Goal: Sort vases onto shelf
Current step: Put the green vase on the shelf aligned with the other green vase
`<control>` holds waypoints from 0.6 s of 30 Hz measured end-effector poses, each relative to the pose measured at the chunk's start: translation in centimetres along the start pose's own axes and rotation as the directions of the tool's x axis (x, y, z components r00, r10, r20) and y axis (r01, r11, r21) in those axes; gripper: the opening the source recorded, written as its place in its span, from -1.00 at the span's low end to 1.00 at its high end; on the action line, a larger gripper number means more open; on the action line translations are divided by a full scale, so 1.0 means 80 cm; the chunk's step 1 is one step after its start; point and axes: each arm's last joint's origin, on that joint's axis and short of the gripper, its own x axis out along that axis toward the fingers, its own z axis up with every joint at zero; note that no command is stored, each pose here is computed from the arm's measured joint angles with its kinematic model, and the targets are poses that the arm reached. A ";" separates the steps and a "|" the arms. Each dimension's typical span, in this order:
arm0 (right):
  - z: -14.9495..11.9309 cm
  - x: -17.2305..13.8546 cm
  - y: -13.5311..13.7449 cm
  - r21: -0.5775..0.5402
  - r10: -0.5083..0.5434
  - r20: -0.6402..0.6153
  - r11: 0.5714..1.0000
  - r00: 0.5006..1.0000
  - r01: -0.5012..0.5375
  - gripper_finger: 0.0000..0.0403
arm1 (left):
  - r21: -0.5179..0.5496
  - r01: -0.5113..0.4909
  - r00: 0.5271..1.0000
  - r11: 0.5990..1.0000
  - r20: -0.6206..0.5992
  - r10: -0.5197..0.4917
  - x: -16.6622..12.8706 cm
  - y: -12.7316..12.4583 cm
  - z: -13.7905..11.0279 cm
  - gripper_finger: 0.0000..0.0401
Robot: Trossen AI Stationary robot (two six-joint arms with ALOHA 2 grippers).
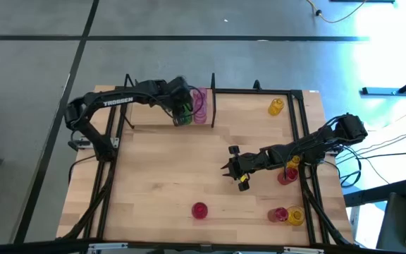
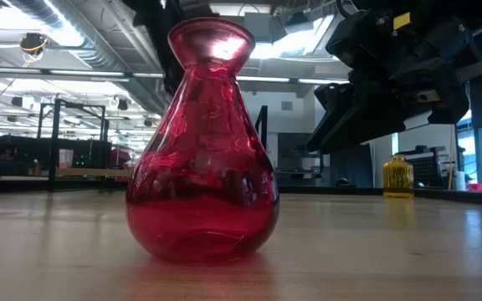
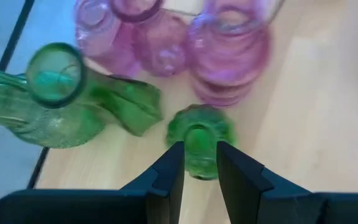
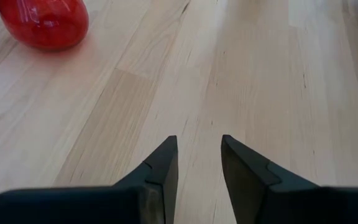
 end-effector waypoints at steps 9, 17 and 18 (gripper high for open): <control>-0.001 0.000 0.000 0.008 0.003 -0.005 1.000 1.000 -0.003 -0.46 | 0.054 0.147 0.989 0.988 -0.014 -0.147 0.007 -0.064 -0.016 -0.57; 0.000 0.000 0.000 0.020 0.003 0.000 1.000 1.000 -0.003 -0.46 | 0.084 0.090 0.995 0.992 -0.044 -0.087 0.045 -0.087 -0.053 -0.57; 0.000 0.000 0.000 0.021 0.003 0.001 1.000 1.000 -0.003 -0.46 | 0.082 0.088 0.996 0.993 -0.036 -0.085 0.048 -0.087 -0.054 -0.57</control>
